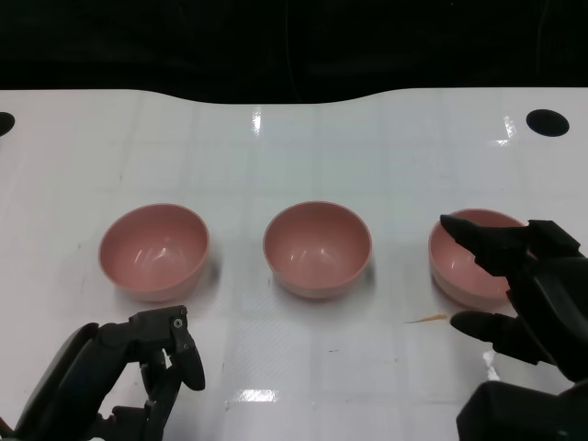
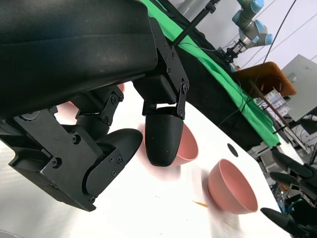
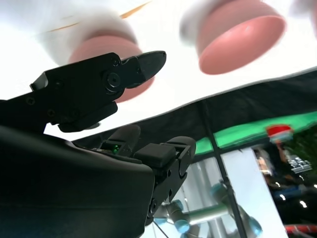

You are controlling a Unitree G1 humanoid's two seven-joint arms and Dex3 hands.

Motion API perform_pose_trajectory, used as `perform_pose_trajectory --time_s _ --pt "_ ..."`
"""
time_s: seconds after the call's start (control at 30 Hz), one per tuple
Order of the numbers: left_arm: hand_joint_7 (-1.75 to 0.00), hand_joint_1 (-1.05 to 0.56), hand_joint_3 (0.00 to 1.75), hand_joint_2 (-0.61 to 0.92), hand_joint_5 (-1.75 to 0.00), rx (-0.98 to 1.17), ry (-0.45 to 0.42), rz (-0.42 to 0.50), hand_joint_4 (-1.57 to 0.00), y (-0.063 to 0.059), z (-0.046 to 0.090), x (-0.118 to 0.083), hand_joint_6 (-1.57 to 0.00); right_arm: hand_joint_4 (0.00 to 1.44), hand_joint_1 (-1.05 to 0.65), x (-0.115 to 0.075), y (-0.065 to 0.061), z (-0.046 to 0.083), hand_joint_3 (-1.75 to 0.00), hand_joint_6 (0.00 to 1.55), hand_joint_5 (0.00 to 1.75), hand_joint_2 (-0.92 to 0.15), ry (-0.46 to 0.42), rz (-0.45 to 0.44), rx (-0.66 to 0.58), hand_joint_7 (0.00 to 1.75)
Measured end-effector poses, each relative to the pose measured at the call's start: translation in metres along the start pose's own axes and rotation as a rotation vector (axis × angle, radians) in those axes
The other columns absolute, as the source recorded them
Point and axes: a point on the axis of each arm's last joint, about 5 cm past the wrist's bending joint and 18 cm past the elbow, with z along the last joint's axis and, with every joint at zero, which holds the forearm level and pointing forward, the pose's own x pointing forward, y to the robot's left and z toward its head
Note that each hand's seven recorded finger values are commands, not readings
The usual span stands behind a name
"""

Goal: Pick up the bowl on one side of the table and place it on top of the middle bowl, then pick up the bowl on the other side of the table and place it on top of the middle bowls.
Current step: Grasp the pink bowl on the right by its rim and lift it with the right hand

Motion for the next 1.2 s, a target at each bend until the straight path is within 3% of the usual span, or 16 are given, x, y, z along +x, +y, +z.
perform_pose_trajectory --time_s 0.17,0.3,0.5,0.77,0.97,1.2 --pt "-1.52 -0.08 1.45 0.34 -1.70 0.002 -0.006 0.000 -0.86 0.000 0.001 0.000 -0.79 0.03 -0.55 0.006 -0.001 0.004 0.00 0.31 0.68 -0.85 0.052 0.080 -0.062 0.01" --pt "-1.51 -0.08 1.45 0.34 -1.71 0.003 -0.008 0.000 -0.86 0.000 0.001 0.001 -0.80 0.04 -0.56 0.012 0.000 0.007 0.00 0.32 0.68 -0.85 0.055 0.095 -0.111 0.01" --pt "-1.51 -0.08 1.46 0.33 -1.72 0.007 -0.007 -0.002 -0.86 0.000 0.002 0.001 -0.80 0.04 -0.56 0.020 0.007 0.002 0.00 0.30 0.65 -0.86 0.088 0.140 -0.176 0.00" --pt "-1.50 -0.08 1.46 0.32 -1.70 0.009 -0.013 -0.003 -0.86 0.001 0.002 0.002 -0.81 0.14 -0.55 0.039 0.026 -0.004 -0.01 0.36 0.52 -0.89 0.121 0.229 -0.239 0.02" --pt "-1.51 -0.08 1.44 0.34 -1.70 0.012 -0.013 -0.002 -0.86 0.001 0.002 0.002 -0.80 0.24 -0.51 0.049 0.040 -0.011 -0.03 0.40 0.39 -0.92 0.145 0.294 -0.257 0.02" --pt "-1.50 -0.09 1.42 0.35 -1.69 0.013 -0.016 -0.001 -0.87 0.001 0.003 0.002 -0.80 0.56 -0.45 0.054 0.055 -0.018 -0.07 0.54 0.43 -0.92 0.148 0.333 -0.252 0.06"
